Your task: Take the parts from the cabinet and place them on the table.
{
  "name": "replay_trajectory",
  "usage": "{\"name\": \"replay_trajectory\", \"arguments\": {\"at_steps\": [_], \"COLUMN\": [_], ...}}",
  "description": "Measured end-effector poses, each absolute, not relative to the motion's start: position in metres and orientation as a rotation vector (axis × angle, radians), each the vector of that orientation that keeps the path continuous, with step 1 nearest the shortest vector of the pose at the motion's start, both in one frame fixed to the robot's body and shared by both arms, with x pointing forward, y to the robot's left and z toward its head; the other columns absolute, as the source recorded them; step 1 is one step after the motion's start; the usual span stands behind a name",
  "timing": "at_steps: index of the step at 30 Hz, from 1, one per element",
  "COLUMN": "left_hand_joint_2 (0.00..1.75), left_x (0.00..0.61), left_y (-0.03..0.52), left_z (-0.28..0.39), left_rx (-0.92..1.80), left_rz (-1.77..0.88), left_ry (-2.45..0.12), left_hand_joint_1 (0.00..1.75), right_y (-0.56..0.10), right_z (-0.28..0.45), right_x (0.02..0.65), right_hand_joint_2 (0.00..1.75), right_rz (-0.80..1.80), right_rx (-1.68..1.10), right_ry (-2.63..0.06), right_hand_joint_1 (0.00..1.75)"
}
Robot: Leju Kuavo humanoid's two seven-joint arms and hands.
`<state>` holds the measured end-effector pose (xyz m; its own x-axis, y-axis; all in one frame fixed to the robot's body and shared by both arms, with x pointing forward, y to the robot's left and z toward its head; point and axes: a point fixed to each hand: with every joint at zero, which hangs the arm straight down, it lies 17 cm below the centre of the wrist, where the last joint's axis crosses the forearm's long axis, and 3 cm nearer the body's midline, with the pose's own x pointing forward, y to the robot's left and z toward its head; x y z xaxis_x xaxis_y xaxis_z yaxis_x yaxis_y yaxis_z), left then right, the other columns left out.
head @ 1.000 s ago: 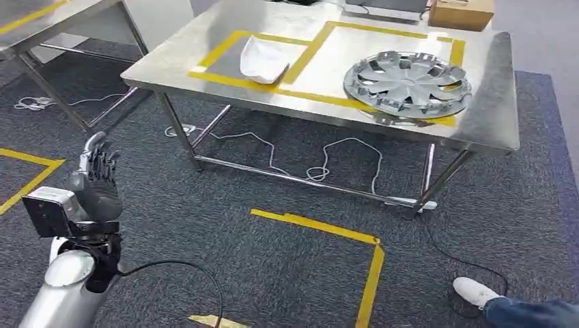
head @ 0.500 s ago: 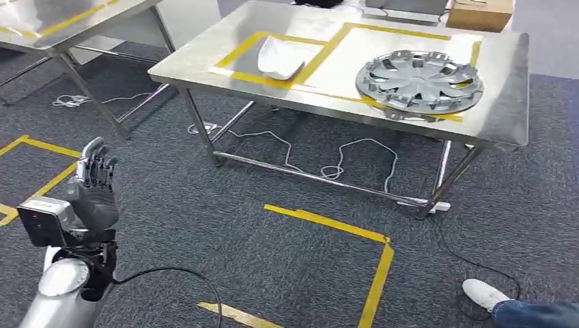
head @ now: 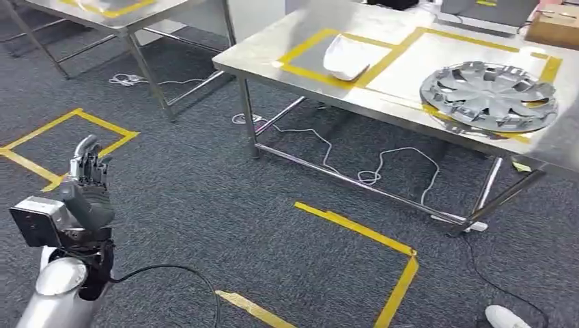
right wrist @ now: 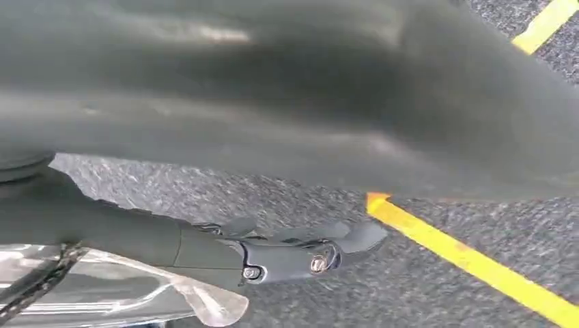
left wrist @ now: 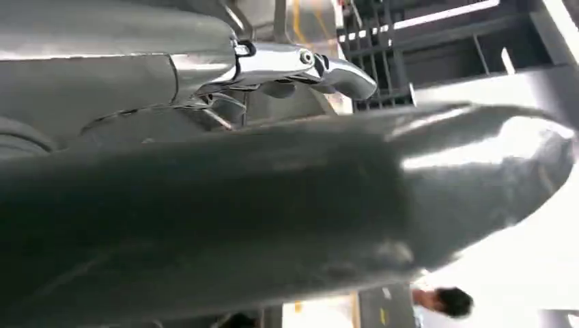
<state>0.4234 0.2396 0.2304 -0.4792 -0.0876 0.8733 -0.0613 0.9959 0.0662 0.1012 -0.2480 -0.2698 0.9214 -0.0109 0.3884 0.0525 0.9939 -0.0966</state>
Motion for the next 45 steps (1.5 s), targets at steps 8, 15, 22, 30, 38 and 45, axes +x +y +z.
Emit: {"name": "replay_trajectory", "arguments": {"at_steps": [8, 15, 22, 30, 38, 45], "left_hand_joint_2": [0.0, 0.0, 0.0, 0.0, 0.0, 0.0], "left_x": [0.423, 0.422, 0.422, 0.422, 0.422, 0.422], "left_y": [0.242, 0.242, 0.244, 0.243, 0.248, 0.247], "left_z": [0.237, 0.236, 0.24, 0.243, 0.244, 0.243], "left_rx": [0.119, 0.123, 0.132, 0.13, 0.15, 0.148], "left_rz": [-0.032, -0.034, -0.03, -0.02, -0.011, -0.011], "left_ry": [-2.09, -2.088, -2.099, -2.105, -2.11, -2.108], "left_hand_joint_1": [0.0, 0.0, 0.0, 0.0, 0.0, 0.0], "right_y": [-0.248, -0.247, -0.246, -0.246, -0.248, -0.248], "right_z": [-0.269, -0.27, -0.269, -0.27, -0.269, -0.27], "right_x": [0.103, 0.102, 0.107, 0.102, 0.104, 0.1], "right_hand_joint_2": [0.0, 0.0, 0.0, 0.0, 0.0, 0.0], "right_rz": [-0.031, -0.026, -0.023, -0.018, -0.017, -0.015], "right_rx": [-0.105, -0.101, -0.094, -0.095, -0.098, -0.098], "right_ry": [-0.401, -0.399, -0.408, -0.401, -0.403, -0.397], "right_hand_joint_1": [0.0, 0.0, 0.0, 0.0, 0.0, 0.0]}}
